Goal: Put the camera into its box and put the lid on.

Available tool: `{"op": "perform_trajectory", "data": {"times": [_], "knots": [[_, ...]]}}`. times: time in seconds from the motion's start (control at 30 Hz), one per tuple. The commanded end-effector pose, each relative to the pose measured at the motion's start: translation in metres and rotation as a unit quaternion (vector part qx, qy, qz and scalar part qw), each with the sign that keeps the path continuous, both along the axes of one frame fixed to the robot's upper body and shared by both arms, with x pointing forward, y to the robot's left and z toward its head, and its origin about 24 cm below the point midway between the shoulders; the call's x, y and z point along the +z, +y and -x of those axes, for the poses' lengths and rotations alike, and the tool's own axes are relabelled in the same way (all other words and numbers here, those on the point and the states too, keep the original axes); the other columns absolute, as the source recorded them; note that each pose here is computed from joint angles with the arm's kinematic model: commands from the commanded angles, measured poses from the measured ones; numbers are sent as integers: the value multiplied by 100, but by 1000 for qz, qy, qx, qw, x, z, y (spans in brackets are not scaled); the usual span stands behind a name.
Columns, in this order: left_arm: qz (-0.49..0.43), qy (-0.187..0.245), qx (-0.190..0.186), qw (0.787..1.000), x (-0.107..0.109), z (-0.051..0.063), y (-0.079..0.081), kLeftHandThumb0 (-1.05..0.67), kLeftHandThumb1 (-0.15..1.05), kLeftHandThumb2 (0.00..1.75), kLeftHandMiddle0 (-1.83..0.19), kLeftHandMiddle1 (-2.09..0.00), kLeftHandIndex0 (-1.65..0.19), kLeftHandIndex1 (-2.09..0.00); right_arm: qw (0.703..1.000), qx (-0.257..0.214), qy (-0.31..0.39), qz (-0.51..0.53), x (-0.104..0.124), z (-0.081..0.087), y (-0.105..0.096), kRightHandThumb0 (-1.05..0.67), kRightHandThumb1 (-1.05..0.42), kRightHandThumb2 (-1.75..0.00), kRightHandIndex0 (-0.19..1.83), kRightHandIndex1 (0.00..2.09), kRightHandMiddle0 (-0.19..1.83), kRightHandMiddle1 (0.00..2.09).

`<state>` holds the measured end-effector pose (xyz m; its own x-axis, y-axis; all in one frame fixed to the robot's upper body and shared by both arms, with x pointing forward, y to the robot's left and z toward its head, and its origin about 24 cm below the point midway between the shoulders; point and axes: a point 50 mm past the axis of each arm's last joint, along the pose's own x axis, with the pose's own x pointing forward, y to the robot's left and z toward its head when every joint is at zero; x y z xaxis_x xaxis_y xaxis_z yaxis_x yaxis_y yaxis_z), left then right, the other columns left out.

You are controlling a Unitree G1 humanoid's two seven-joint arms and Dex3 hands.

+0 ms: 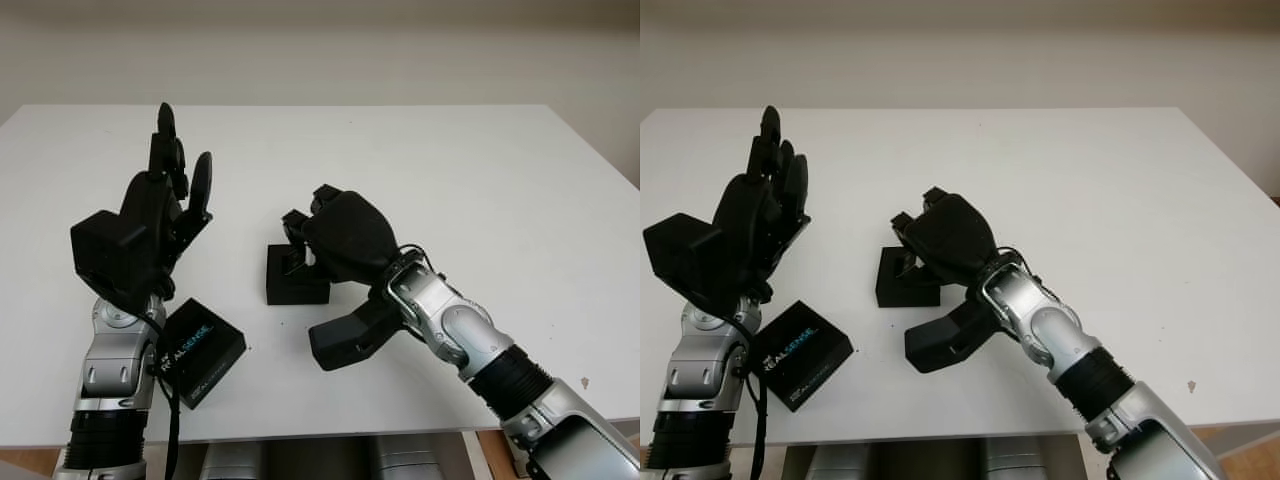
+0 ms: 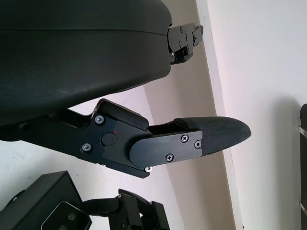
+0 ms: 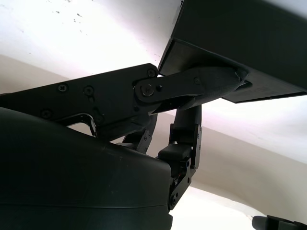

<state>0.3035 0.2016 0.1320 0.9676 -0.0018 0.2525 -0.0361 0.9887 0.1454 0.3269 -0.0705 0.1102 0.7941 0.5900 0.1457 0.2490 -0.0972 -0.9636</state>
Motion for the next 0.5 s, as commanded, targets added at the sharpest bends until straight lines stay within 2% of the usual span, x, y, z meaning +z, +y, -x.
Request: {"op": "perform_trajectory", "data": {"times": [0.0, 0.1, 0.27, 0.47], "knots": [[-3, -9, -4, 1000, 5, 0, -1, -81, 105, 60, 19, 0, 19, 0, 1000, -8, -2, 5, 1, -6, -5, -49, -91, -6, 37, 77, 59, 127], [-5, -7, -2, 1000, 5, 0, 0, -80, 105, 60, 19, 0, 19, 0, 1000, -1, 1, -18, 1, -7, -5, -50, -92, -6, 40, 78, 59, 131], [-5, -8, -2, 1000, 6, -1, 0, -80, 105, 59, 19, 0, 19, 0, 995, 9, 44, -90, 6, -9, -9, -45, -97, -6, 24, 118, 49, 154], [-5, -8, -2, 1000, 6, -1, 0, -80, 105, 59, 19, 0, 19, 0, 991, 25, 56, -121, 16, -6, -11, -44, -104, -8, 16, 126, 40, 171]]}}
